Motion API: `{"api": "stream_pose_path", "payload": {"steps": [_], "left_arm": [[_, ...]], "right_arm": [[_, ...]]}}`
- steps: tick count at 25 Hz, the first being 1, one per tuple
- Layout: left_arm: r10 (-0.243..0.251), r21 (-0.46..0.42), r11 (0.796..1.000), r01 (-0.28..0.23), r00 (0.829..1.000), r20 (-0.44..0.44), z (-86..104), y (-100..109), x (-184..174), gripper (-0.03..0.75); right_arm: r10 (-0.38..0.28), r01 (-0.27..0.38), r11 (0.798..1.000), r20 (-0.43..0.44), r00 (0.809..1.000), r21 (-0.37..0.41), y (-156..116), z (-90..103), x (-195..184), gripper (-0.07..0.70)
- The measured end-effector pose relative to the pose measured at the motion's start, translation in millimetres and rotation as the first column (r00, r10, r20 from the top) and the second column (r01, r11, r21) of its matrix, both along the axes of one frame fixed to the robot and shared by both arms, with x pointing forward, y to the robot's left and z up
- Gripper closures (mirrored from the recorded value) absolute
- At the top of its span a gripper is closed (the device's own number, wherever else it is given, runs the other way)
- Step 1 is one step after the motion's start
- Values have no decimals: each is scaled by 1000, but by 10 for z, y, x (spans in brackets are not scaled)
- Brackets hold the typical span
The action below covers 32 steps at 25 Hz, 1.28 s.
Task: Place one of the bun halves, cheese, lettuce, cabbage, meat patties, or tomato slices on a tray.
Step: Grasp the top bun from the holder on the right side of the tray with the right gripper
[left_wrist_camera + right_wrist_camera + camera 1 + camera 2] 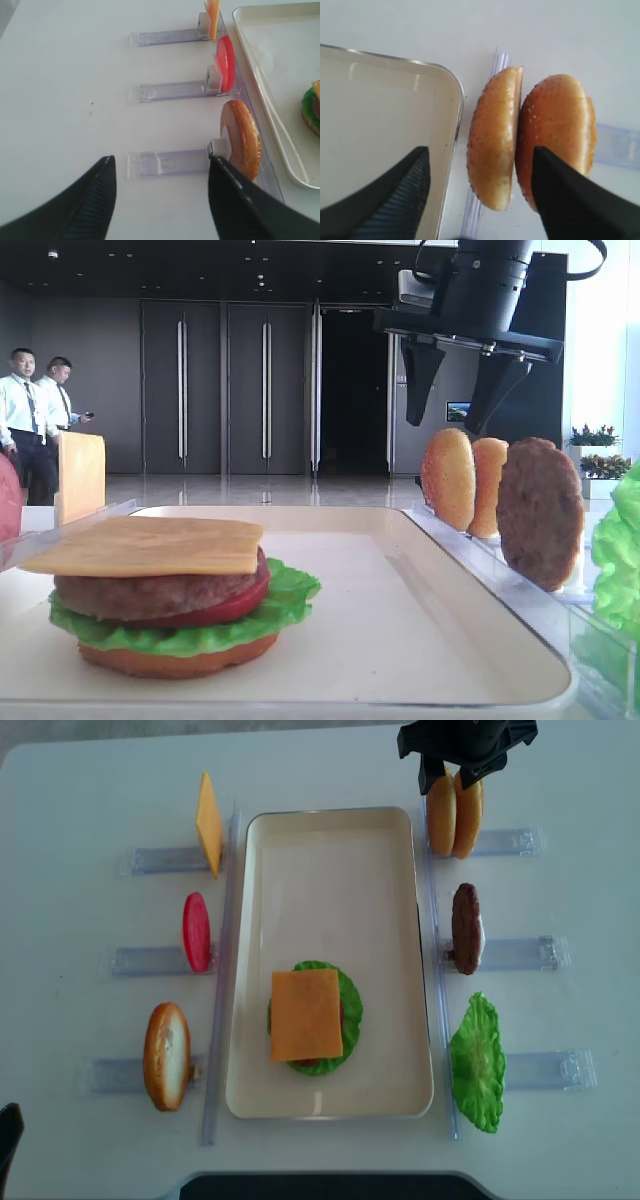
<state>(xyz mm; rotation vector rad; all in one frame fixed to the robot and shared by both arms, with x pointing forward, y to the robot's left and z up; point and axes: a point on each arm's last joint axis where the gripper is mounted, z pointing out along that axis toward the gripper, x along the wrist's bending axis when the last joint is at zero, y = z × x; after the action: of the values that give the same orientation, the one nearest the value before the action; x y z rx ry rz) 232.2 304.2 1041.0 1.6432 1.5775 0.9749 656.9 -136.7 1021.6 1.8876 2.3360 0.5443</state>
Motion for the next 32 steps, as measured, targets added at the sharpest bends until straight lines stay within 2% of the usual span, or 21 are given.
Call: {"api": "stream_pose_path", "payload": {"steps": [14,20,30,32], "left_arm": [[0,0,1000,0,1000,0,0,0,0,265],[0,0,1000,0,1000,0,0,0,0,265],[3,1,1000,-3,1000,0,0,3,0,265],[5,0,1000,-5,1000,0,0,4,0,265]], "right_arm": [[-26,26,1000,2,1000,12,-109,-1,49,206],[-30,32,999,-42,999,43,-64,-161,87,206],[-18,20,999,-38,999,43,-37,-242,145,206],[-21,24,998,-64,998,50,-16,-341,158,208]]}}
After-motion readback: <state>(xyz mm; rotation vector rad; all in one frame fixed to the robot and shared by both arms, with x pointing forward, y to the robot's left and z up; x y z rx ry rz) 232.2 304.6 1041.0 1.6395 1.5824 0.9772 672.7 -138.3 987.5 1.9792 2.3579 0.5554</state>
